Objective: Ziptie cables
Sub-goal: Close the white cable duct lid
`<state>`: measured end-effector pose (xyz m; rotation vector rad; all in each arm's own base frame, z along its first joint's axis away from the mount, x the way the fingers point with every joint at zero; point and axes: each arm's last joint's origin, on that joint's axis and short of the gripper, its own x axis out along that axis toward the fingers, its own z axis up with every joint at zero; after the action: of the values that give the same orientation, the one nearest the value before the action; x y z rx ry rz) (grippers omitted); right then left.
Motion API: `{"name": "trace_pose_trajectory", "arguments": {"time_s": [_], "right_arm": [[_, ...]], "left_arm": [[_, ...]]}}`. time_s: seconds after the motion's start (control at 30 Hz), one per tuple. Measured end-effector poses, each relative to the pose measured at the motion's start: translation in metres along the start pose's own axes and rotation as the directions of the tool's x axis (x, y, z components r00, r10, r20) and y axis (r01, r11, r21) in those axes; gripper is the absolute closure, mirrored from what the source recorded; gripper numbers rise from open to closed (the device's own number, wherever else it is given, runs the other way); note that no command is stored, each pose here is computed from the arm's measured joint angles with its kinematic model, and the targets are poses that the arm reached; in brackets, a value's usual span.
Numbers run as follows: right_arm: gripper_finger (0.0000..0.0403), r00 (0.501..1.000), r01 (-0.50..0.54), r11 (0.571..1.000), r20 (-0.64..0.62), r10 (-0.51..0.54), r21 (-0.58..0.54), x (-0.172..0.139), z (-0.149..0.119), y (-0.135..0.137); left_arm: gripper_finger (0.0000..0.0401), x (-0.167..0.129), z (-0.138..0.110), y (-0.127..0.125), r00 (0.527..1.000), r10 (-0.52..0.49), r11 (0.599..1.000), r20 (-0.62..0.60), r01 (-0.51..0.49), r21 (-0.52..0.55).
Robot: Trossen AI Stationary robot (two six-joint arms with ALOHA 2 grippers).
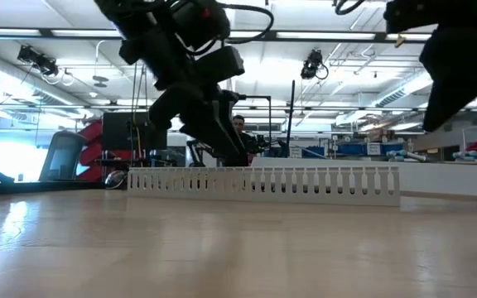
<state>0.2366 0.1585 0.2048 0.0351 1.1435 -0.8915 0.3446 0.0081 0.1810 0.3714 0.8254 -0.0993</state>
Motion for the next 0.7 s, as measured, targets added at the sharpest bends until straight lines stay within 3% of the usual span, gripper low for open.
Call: {"name": "trace_pose_trajectory", "arguments": {"time_s": [0.4, 0.53, 0.7], "right_arm": [[0.0075, 0.995, -0.094, 0.976, 0.016, 0.099, -0.199, 0.015, 0.009, 0.007], [0.0062, 0.997, -0.059, 0.984, 0.033, 0.066, -0.171, 0.03, 0.007, 0.005], [0.0074, 0.998, -0.053, 0.986, 0.028, 0.058, -0.159, 0.053, 0.005, 0.003]], "left_arm": [[0.0244, -0.004, -0.001, 0.002, 0.996, -0.031, 0.999, -0.088, 0.03, -0.013], [0.0244, -0.004, -0.001, 0.002, 0.996, -0.031, 0.999, -0.089, 0.027, -0.045], [0.0244, -0.004, -0.001, 0.002, 0.996, -0.043, 0.996, -0.083, 0.036, -0.085]]}}
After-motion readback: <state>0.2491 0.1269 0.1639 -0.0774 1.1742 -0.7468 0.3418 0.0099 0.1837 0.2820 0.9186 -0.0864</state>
